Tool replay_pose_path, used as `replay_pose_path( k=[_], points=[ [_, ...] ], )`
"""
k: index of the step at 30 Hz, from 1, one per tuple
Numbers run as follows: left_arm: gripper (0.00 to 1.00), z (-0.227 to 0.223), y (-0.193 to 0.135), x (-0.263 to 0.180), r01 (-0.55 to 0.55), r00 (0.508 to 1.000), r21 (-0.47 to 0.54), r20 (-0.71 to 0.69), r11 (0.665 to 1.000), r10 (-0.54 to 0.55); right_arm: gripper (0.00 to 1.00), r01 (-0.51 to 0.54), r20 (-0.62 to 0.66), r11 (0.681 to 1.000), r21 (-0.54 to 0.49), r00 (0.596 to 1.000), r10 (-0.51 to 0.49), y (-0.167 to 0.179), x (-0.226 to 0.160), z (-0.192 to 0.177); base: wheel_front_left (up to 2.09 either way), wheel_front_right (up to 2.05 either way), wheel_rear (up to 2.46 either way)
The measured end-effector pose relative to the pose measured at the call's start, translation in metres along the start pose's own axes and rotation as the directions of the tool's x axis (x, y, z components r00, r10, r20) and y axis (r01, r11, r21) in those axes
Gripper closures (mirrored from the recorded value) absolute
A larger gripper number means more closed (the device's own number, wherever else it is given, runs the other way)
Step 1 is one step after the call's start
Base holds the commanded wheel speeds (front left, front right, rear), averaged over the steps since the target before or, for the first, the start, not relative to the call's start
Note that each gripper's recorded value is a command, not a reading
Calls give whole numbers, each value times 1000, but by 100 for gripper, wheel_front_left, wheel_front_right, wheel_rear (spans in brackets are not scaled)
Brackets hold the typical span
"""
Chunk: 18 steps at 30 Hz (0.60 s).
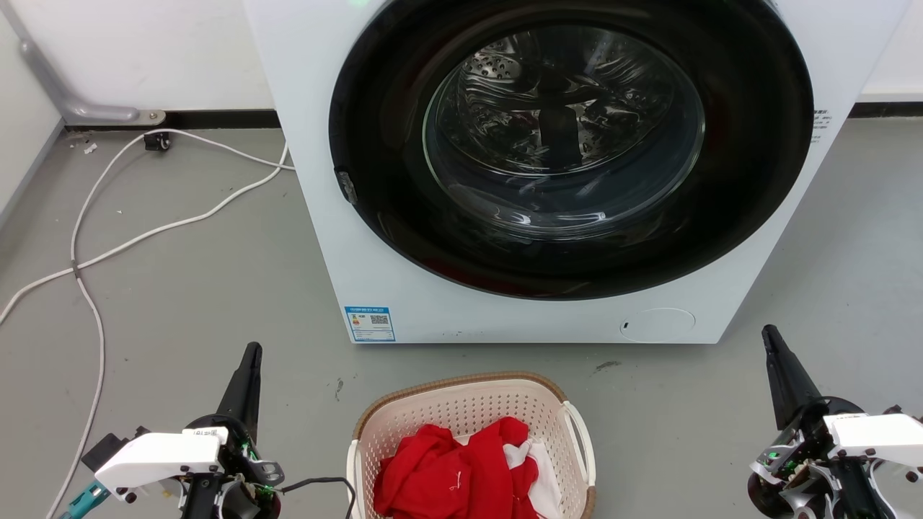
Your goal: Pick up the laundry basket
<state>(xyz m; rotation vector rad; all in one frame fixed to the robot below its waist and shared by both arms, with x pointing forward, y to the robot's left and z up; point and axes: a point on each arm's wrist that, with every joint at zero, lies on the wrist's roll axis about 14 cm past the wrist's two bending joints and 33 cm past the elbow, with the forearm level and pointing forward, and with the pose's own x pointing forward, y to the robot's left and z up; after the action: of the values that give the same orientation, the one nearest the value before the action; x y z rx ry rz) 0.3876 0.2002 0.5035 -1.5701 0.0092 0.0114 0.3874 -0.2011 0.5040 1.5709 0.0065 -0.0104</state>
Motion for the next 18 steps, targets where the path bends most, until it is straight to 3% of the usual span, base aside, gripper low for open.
replay_pose_path(
  k=[18],
  points=[
    [100, 0, 0, 0, 0, 1000, 1, 1, 1000, 0, 100, 0, 0, 1000, -1, 1000, 0, 0, 0, 0, 0, 0, 0]
  ],
)
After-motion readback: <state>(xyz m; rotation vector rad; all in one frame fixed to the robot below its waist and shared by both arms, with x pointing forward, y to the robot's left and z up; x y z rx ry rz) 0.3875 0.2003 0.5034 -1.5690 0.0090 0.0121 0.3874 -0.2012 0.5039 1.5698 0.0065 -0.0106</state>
